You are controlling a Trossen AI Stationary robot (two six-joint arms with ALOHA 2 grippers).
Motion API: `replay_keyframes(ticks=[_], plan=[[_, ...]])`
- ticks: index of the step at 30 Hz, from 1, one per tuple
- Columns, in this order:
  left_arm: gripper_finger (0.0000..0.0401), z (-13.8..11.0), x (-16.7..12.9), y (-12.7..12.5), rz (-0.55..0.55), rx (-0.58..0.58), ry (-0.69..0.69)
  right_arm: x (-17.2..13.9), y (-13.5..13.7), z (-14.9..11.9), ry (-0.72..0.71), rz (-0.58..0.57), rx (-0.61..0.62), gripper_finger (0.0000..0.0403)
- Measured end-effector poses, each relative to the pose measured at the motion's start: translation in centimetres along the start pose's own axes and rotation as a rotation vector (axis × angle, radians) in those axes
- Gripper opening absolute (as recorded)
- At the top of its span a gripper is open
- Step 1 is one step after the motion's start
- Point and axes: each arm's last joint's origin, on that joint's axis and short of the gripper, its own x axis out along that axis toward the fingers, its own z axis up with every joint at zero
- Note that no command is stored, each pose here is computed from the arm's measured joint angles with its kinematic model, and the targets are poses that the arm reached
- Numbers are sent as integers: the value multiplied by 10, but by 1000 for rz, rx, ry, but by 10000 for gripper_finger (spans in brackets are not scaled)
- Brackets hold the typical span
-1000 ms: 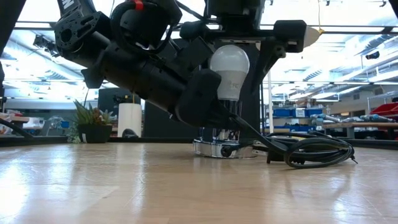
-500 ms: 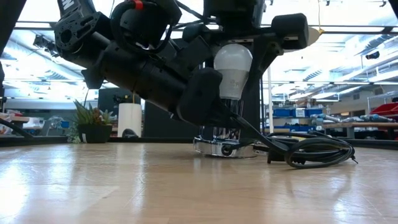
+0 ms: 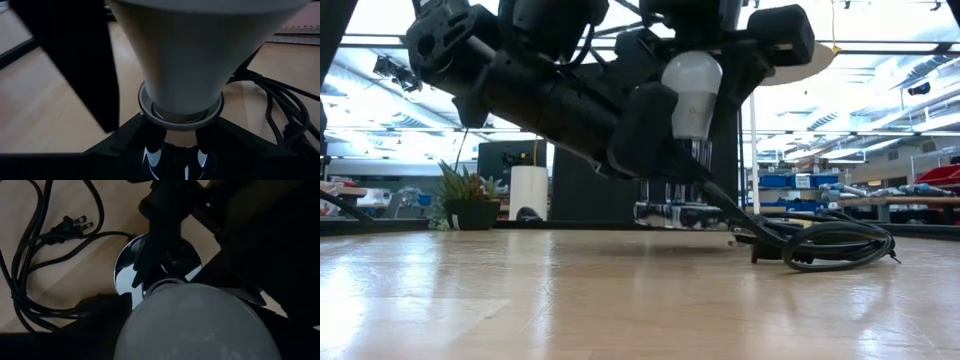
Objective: Screw lightbulb
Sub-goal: Insert the light bulb into the lamp
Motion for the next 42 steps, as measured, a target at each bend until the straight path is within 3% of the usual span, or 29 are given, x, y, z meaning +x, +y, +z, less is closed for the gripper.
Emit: replay_keyframes(ticks=[9, 16, 19, 26, 35, 42], plan=[[195, 4, -3, 3, 4, 9, 23, -2, -1, 0, -3, -8, 31, 298], [195, 4, -3, 3, 5, -1, 24, -1, -5, -3, -2, -9, 128, 253], [195, 4, -3, 3, 10, -15, 24, -1, -5, -3, -1, -9, 175, 251], [195, 4, -4, 4, 61, -16, 18, -1, -6, -4, 12, -36, 360, 276], [195, 4, -4, 4, 91, -16, 14, -1, -6, -3, 4, -42, 602, 250], [195, 4, -7, 0, 119, -11, 7, -1, -10, -5, -19, -43, 907, 277]])
